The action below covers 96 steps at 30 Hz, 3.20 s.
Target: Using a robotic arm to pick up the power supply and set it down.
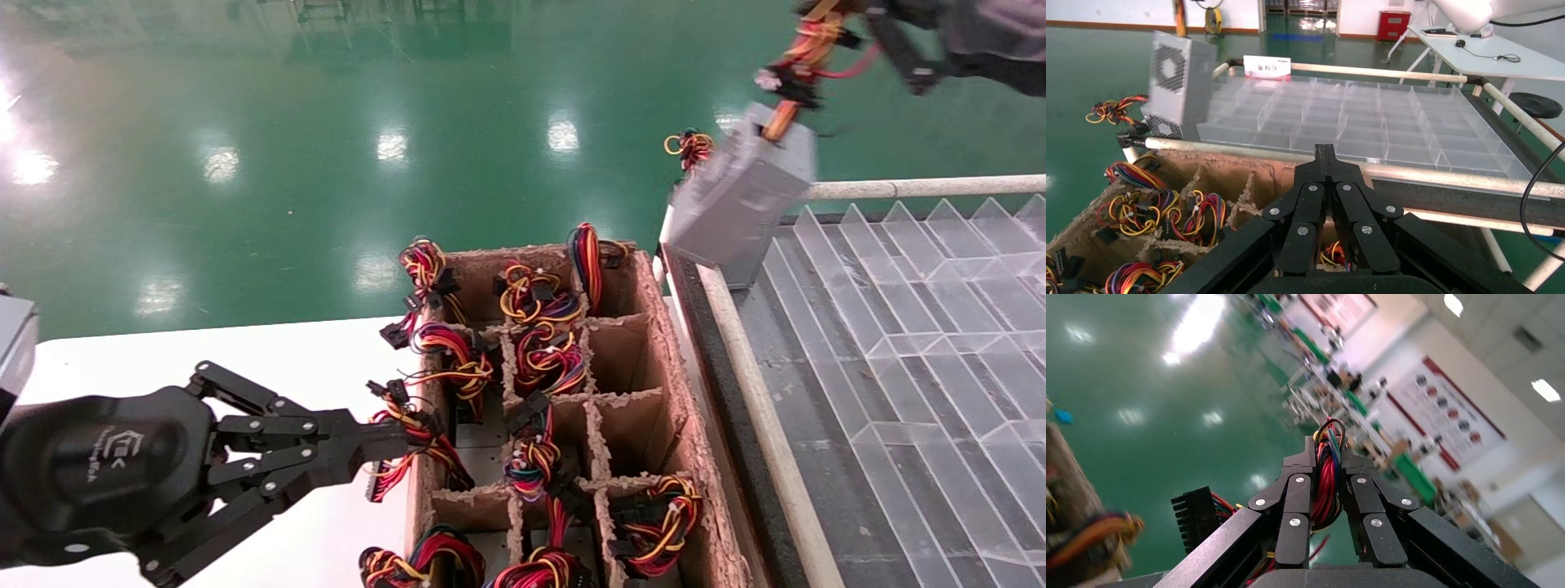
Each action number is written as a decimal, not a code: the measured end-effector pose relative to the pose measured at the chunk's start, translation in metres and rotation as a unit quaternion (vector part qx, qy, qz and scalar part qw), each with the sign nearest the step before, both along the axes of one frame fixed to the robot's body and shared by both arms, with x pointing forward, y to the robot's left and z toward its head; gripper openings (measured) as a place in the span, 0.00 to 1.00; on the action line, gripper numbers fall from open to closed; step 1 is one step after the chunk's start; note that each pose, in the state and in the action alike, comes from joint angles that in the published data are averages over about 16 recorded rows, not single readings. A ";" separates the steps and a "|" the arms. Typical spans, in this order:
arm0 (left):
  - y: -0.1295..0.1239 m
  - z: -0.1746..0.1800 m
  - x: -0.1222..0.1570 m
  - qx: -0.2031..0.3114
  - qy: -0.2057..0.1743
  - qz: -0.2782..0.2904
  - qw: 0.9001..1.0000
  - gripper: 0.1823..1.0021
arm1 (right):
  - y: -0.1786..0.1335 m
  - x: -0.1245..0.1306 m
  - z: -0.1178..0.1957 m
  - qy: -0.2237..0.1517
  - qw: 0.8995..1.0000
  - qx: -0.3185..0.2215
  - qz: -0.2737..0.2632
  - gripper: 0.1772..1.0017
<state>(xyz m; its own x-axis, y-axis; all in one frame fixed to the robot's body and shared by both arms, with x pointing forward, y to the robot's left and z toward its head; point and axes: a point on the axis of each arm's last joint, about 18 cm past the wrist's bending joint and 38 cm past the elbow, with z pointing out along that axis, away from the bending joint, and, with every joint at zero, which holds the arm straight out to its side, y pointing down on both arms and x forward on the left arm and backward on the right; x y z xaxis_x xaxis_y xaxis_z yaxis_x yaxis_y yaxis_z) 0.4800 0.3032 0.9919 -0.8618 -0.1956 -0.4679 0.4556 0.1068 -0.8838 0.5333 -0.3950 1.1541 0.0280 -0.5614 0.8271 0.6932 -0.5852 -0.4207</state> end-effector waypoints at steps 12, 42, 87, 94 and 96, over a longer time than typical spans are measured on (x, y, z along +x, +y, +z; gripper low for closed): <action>0.000 0.000 0.000 0.000 0.000 0.000 1.000 0.01 | -0.055 0.011 -0.033 0.054 0.997 0.032 -0.055 0.08; 0.000 0.000 0.000 0.000 0.000 0.000 1.000 0.01 | -0.012 0.079 -0.053 0.095 0.995 0.039 -0.009 0.07; 0.000 0.000 0.000 0.000 0.000 0.000 1.000 0.01 | -0.005 0.110 -0.044 0.110 0.991 0.069 0.037 0.21; 0.000 0.000 0.000 0.000 0.000 0.000 1.000 0.01 | -0.003 0.092 -0.039 0.100 0.988 0.083 0.081 0.37; 0.000 0.000 0.000 0.000 0.000 0.000 1.000 0.01 | -0.003 0.087 -0.039 0.099 0.987 0.086 0.094 0.43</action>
<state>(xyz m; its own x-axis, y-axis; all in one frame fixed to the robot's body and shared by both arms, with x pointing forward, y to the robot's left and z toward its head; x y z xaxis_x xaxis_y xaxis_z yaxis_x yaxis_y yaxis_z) 0.4800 0.3032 0.9919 -0.8618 -0.1956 -0.4679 0.4556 0.1068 -0.8838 0.6200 -0.3979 1.1152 0.2960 -0.6631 0.6875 0.6766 -0.3625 -0.6410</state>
